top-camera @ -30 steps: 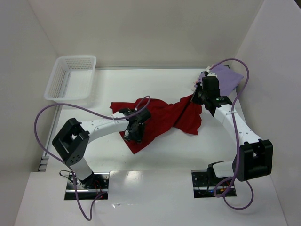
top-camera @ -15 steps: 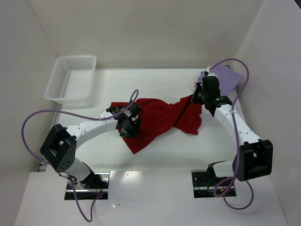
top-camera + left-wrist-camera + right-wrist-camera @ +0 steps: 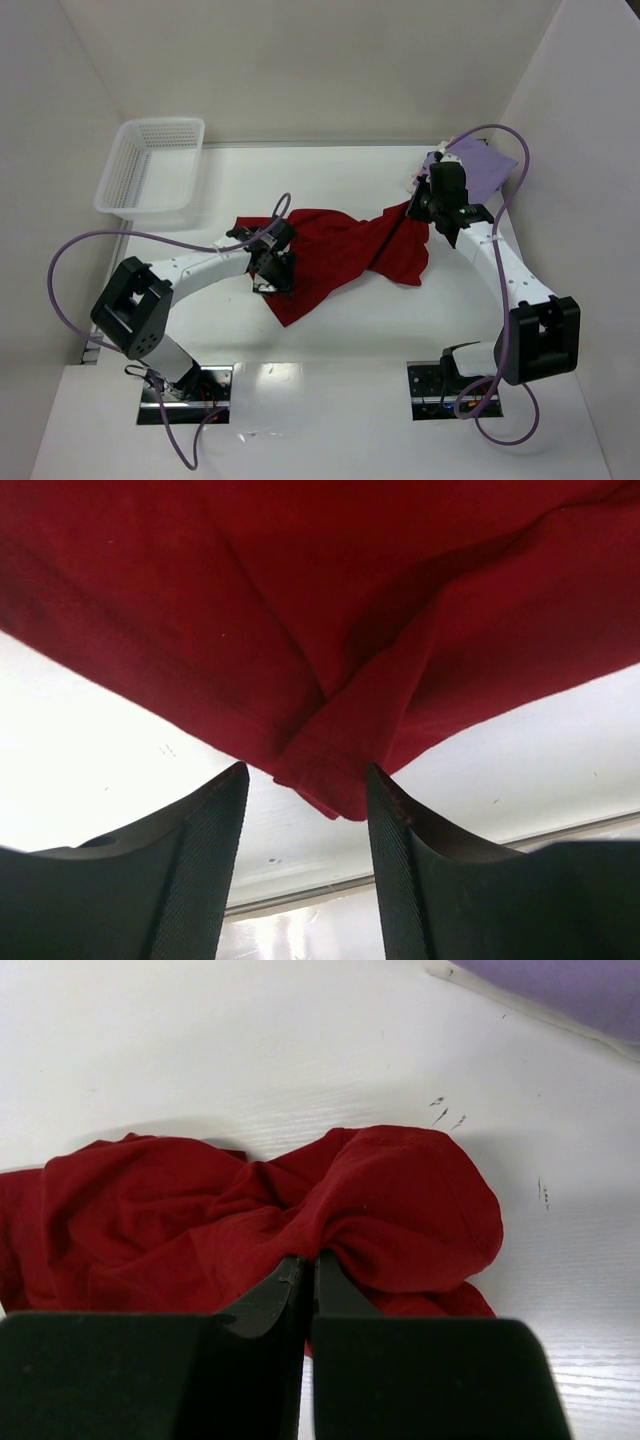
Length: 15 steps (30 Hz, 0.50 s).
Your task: Fold and stack the t-shirts
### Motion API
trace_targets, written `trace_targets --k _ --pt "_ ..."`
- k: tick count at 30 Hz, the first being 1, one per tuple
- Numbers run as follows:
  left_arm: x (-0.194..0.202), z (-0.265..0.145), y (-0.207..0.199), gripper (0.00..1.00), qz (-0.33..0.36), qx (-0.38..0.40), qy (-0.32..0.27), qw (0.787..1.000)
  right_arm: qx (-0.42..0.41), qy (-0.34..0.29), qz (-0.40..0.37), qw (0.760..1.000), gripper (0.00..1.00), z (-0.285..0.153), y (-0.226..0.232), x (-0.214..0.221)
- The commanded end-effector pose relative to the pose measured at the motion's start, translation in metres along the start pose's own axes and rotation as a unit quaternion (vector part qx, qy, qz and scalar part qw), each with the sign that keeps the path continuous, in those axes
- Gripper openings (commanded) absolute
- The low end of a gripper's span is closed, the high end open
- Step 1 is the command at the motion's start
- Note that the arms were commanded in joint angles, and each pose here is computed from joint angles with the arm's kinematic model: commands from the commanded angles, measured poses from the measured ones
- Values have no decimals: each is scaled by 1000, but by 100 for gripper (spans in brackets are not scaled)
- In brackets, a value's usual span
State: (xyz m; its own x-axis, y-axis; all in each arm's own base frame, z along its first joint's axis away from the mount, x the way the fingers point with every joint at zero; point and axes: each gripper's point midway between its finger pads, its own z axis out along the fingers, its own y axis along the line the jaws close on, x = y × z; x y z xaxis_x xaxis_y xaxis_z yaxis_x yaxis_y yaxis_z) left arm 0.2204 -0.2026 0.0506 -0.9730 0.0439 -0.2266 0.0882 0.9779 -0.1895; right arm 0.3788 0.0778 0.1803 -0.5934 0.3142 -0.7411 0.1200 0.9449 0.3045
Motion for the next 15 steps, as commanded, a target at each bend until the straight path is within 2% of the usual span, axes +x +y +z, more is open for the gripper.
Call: trace_targets --k 1,4,15 --pt "6 10 0 58 0 5 16 1000 -3 -29 -4 1000 0 -2 0 -13" --pt "8 14 2 58 0 -1 24 1000 -3 -29 -4 1000 0 -2 0 -13" --pt "16 24 -8 48 17 20 41 999 -3 -29 -4 1000 0 -2 0 -13"
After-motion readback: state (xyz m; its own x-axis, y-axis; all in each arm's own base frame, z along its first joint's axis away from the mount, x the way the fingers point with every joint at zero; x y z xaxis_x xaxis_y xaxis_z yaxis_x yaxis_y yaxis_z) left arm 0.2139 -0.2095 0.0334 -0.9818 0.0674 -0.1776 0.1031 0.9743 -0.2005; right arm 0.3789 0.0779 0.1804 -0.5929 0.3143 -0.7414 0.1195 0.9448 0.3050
